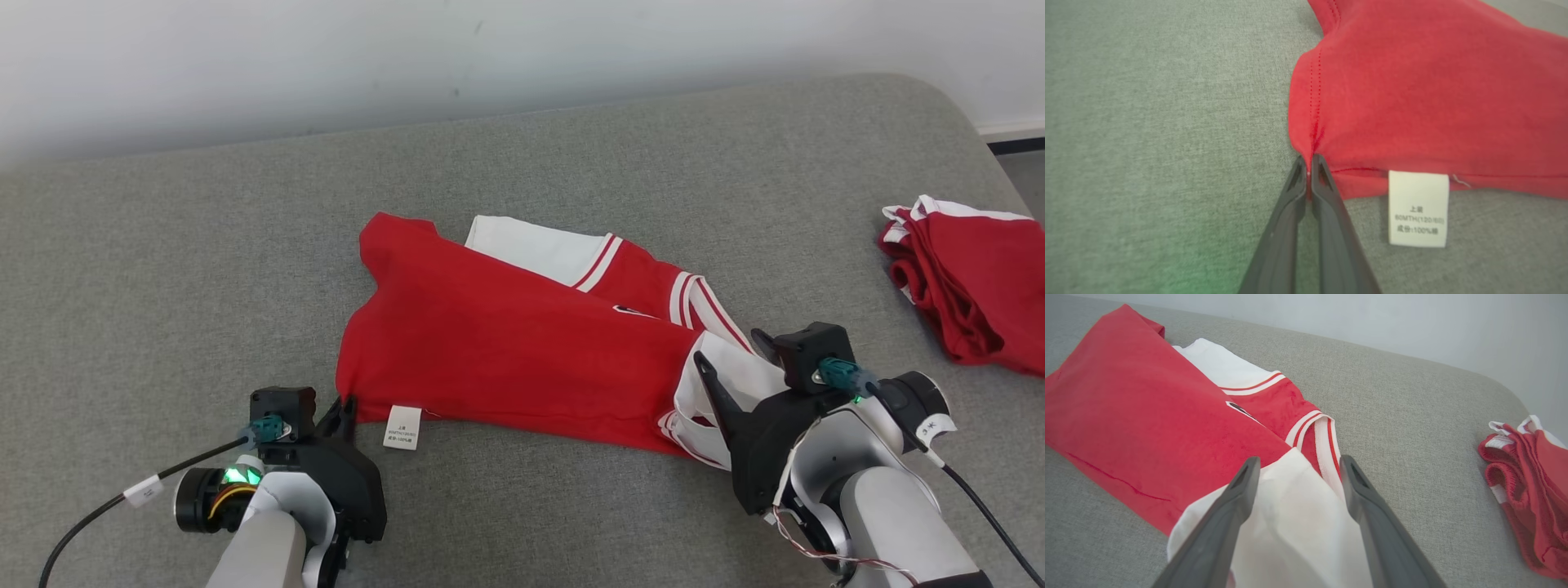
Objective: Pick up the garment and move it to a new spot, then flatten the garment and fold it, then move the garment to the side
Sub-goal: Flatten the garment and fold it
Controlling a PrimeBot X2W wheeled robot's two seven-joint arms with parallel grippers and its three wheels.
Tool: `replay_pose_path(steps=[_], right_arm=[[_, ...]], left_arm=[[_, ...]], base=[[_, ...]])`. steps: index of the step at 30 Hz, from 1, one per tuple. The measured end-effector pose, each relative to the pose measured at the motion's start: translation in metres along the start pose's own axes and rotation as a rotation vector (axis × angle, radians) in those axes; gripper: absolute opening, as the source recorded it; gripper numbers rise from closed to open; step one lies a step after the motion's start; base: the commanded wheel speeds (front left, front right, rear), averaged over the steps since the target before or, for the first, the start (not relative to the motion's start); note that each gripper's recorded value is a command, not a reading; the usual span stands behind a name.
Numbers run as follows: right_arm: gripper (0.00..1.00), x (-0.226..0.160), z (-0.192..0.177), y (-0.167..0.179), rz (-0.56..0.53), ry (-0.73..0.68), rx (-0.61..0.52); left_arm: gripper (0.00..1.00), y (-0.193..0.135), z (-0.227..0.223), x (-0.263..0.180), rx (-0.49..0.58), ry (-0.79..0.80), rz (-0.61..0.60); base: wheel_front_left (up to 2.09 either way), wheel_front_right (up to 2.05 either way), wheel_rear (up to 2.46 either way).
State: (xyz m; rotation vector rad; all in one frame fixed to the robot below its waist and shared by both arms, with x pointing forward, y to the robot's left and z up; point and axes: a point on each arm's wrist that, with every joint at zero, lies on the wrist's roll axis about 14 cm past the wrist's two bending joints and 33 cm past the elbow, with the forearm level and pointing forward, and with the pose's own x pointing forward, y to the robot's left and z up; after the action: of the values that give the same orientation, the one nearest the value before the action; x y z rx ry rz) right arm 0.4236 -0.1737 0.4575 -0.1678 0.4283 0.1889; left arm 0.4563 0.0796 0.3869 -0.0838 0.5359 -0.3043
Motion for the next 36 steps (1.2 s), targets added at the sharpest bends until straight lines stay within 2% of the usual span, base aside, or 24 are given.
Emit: replay_pose_path(steps=[12, 25, 32, 33, 34, 35, 36], right_arm=[[1.00, -0.002, -0.014, 0.006, 0.038, 0.137, -0.068], [1.00, -0.027, -0.021, 0.003, 0.011, 0.124, -0.117], [1.00, -0.018, -0.024, 0.003, 0.021, 0.136, -0.154], [0.87, -0.016, -0.023, 0.005, 0.027, 0.132, -0.157], [0.39, -0.014, -0.022, 0.006, 0.030, 0.132, -0.160], [0.00, -0.012, -0.022, 0.006, 0.033, 0.132, -0.162], [0.00, -0.011, -0.022, 0.007, 0.036, 0.133, -0.162]], left_arm=[[0.00, 0.001, -0.003, -0.002, -0.017, -0.011, 0.006], [0.00, -0.003, 0.000, -0.004, -0.030, -0.027, 0.005], [0.00, -0.004, -0.001, -0.004, -0.033, -0.029, 0.002], [0.00, -0.004, -0.002, -0.004, -0.032, -0.028, 0.001], [0.00, -0.004, -0.002, -0.004, -0.033, -0.028, 0.002], [0.00, -0.003, -0.002, -0.004, -0.032, -0.028, 0.002], [0.00, -0.003, -0.002, -0.004, -0.033, -0.029, 0.003]], base=[[0.00, 0.00, 0.00], [0.00, 0.00, 0.00], [0.00, 0.00, 0.00], [0.00, 0.00, 0.00], [0.00, 0.00, 0.00], [0.00, 0.00, 0.00], [0.00, 0.00, 0.00]])
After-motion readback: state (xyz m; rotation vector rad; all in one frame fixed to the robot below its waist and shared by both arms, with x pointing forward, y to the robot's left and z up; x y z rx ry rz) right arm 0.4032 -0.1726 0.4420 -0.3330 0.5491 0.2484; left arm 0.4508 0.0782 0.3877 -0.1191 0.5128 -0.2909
